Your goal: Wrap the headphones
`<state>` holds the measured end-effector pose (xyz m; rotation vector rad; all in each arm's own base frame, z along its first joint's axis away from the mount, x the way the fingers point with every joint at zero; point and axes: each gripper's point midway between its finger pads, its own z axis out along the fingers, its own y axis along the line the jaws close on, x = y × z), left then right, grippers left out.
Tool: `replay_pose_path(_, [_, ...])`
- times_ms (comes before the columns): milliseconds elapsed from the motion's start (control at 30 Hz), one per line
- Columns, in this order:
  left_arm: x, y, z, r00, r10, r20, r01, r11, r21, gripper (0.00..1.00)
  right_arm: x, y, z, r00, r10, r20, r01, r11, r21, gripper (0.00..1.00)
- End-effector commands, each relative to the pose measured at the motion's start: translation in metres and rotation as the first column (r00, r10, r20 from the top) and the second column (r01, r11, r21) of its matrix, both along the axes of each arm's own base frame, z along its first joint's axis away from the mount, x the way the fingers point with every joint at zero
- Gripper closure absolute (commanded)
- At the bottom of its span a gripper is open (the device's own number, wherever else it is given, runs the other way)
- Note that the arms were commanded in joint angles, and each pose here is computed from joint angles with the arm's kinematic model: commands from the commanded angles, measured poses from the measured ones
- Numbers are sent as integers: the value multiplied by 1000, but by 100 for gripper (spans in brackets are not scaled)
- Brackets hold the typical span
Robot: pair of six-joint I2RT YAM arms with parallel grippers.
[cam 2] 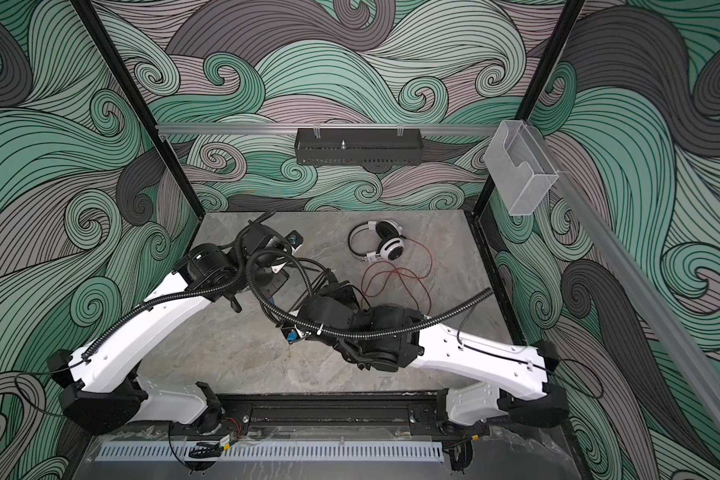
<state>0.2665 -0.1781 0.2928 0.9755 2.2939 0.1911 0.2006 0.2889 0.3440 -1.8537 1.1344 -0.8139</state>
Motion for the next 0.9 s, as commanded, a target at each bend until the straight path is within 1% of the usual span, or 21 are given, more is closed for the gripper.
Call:
replay_pose_path(0, [-47,-1,-4,974,-174,-147,169,985,-42,100,20,-10,40,994,-103,28,97,981,166,100])
replay_pose_path(167, [-57,-10,-13,957,-208,-202,193,977,-89,100,15,8,24,997,-38,-64,50,979,196,98])
replay_pose_path(233, [-57,-12,-16,956,-205,-212,187,977,-100,100,14,12,19,995,-22,-93,41,977,207,97])
replay_pose_path(367, [-54,-21,-21,958,-180,-225,149,978,-145,100,5,20,10,987,22,-158,15,973,229,97])
replay_pose_path(433, [-49,-26,-23,961,-137,-240,98,981,-167,100,0,24,8,984,36,-174,7,971,239,97])
replay_pose_path(533, [-38,-29,-29,959,-25,-283,-33,979,-200,100,-8,30,6,981,55,-186,-7,969,248,98])
replay_pose_path(600, [-33,-34,-32,942,32,-334,-124,958,-260,100,-14,32,4,980,60,-191,-12,969,246,97])
replay_pose_path(667, [-33,-43,-32,927,35,-373,-162,935,-316,100,-18,32,-1,979,51,-197,-4,972,233,97])
replay_pose_path(700, [-34,-51,-31,922,14,-387,-162,922,-353,100,-18,31,-4,978,45,-203,3,974,228,97])
replay_pose_path(800, [-43,-71,-23,910,-99,-403,-103,886,-452,100,-20,28,-10,977,37,-212,11,975,222,93])
replay_pose_path(867, [-48,-78,-21,904,-160,-396,-59,872,-486,100,-19,27,-14,977,31,-212,14,977,211,89])
